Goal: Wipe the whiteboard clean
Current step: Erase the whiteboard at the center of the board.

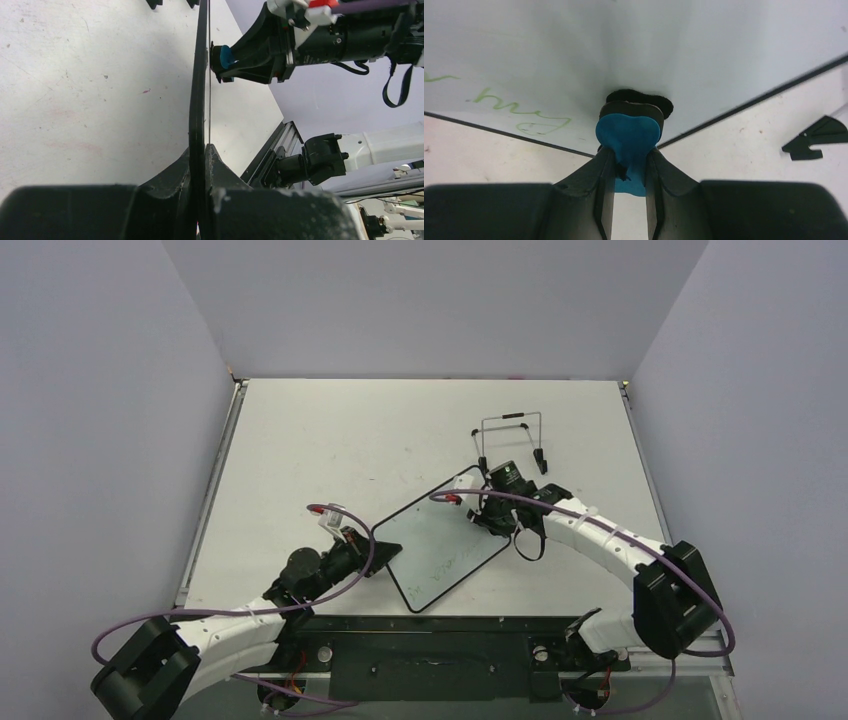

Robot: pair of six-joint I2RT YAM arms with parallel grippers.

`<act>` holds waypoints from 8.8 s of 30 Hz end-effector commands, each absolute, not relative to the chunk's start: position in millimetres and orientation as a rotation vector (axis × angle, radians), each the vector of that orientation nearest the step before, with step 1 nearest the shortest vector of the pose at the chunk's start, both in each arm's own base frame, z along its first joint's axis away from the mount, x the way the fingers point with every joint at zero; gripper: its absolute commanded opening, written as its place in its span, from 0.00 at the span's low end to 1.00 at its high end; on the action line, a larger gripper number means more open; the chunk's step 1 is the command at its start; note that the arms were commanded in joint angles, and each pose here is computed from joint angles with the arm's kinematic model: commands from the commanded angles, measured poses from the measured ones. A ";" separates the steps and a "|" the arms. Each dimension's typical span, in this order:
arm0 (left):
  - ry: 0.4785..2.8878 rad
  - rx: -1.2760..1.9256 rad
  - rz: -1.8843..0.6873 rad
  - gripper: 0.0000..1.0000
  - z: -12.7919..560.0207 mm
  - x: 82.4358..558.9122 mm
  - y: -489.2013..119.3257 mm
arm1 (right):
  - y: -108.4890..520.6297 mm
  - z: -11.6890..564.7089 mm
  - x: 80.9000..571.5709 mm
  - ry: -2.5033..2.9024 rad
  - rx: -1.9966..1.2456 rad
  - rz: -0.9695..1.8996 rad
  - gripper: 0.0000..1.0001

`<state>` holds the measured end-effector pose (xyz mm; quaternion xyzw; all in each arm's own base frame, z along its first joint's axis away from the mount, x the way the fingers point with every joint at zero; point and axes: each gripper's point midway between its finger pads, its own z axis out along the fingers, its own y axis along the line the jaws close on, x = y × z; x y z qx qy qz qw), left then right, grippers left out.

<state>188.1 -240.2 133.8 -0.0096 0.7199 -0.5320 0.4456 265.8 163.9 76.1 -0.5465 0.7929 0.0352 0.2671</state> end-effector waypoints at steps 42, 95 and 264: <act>1.629 -0.072 -1.509 0.00 196.4 189.6 -254.3 | 227.5 86.4 166.8 1.346 -2.286 0.070 0.00; 1.705 -0.104 -1.594 0.00 191.3 199.6 -277.5 | 310.4 116.8 169.4 1.334 -2.073 -0.162 0.00; 1.718 -0.055 -1.574 0.00 182.9 188.2 -270.7 | 256.8 100.0 174.1 1.506 -2.108 0.075 0.00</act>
